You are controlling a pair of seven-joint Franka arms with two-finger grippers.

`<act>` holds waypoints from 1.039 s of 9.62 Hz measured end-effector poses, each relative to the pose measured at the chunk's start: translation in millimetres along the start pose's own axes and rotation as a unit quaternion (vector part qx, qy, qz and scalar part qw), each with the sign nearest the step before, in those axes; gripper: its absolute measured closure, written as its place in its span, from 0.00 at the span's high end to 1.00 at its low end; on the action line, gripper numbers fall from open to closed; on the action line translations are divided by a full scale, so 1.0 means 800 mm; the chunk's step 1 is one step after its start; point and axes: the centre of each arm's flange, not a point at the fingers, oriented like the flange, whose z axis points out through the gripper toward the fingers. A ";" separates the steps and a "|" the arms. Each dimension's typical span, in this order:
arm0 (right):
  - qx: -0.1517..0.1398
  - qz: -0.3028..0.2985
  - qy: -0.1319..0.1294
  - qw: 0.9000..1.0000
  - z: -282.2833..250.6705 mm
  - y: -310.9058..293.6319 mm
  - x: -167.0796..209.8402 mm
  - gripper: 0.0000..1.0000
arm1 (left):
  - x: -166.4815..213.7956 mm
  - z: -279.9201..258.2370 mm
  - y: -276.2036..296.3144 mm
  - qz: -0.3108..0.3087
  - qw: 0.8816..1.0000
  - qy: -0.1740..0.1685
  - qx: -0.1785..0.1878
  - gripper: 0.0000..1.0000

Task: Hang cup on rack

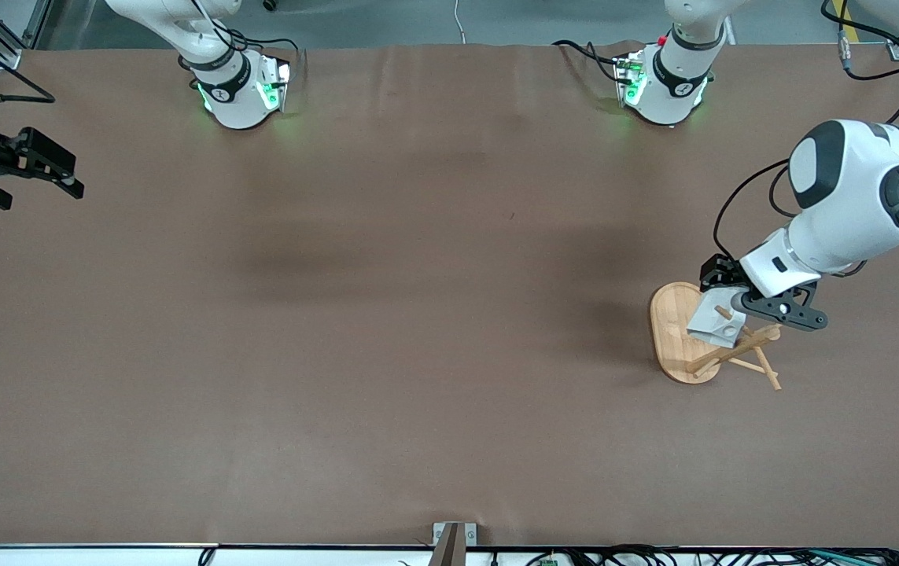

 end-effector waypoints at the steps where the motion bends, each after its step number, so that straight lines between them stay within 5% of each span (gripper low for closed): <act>1: 0.000 0.001 -0.001 1.000 0.001 0.002 0.001 1.00 | 0.004 0.003 -0.001 0.000 1.000 0.001 -0.005 0.71; 4: -0.001 0.001 0.005 1.000 -0.006 0.002 0.001 1.00 | 0.015 -0.005 -0.006 -0.002 1.000 0.011 -0.008 1.00; 10: 0.000 0.039 0.000 0.999 -0.002 -0.005 0.006 1.00 | 0.041 -0.127 -0.004 -0.028 0.999 0.032 0.002 1.00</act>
